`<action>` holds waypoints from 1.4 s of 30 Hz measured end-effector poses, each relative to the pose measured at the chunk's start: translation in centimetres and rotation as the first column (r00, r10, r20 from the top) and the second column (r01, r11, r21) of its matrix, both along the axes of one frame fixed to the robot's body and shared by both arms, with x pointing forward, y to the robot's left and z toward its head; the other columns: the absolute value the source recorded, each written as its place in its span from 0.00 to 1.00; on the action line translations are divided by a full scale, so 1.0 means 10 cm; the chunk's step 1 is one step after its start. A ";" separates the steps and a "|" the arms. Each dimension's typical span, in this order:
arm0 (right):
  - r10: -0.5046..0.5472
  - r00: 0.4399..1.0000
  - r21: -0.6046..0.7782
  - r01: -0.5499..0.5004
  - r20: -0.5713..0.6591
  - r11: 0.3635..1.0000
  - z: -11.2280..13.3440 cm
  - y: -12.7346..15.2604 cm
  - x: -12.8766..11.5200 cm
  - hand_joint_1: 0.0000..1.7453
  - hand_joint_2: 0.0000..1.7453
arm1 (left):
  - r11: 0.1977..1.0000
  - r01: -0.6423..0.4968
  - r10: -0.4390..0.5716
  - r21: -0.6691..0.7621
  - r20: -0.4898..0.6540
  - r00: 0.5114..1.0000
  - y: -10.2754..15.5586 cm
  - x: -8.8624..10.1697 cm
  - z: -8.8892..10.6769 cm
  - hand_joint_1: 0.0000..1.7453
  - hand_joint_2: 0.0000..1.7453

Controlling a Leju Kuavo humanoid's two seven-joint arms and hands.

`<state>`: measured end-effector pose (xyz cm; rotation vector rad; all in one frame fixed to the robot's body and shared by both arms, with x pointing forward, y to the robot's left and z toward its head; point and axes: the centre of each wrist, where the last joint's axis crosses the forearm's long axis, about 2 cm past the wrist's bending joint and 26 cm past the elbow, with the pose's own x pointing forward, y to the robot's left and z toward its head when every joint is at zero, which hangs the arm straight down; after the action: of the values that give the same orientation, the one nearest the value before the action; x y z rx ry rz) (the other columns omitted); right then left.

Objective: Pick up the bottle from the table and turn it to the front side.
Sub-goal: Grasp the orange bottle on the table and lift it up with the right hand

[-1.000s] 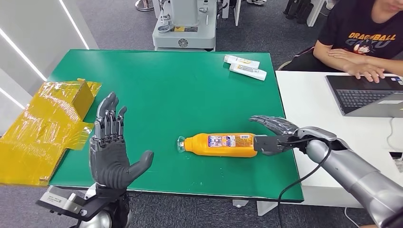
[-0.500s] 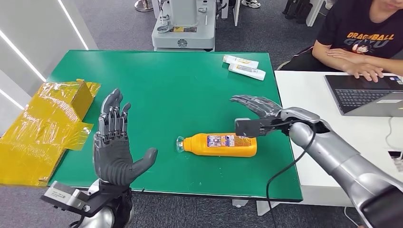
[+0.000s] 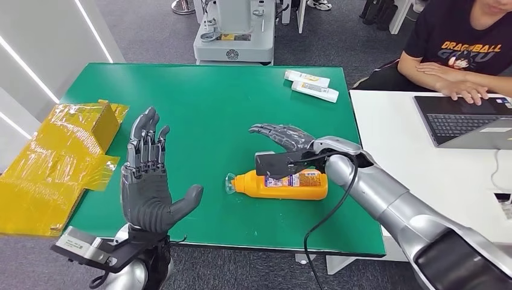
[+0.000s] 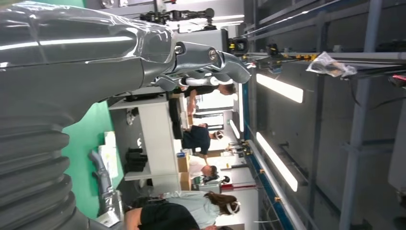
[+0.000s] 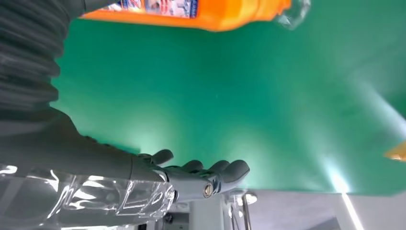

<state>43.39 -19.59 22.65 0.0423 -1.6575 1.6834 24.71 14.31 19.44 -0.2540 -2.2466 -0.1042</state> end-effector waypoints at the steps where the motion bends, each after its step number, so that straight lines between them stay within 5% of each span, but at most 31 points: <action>1: -0.002 1.000 -0.006 0.002 -0.011 1.000 -0.03 -0.01 -0.01 0.00 1.00 | 1.000 0.000 0.000 0.000 0.000 1.000 0.00 0.00 0.00 0.00 1.00; 16: -0.131 0.985 -0.111 0.118 -0.115 0.987 -0.63 -0.49 -0.16 0.00 1.00 | 1.000 0.012 -0.012 -0.005 -0.008 1.000 0.00 0.00 -0.01 0.00 1.00; 42: -0.130 0.982 -0.061 0.123 -0.137 0.991 -0.66 -0.72 -0.15 0.00 1.00 | 0.998 -0.068 0.067 -0.012 -0.038 0.997 0.07 -0.05 -0.15 0.00 1.00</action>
<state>41.93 -26.77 16.07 0.0290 -1.4798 1.5899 24.20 15.06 17.93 -0.1853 -2.2165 -0.0483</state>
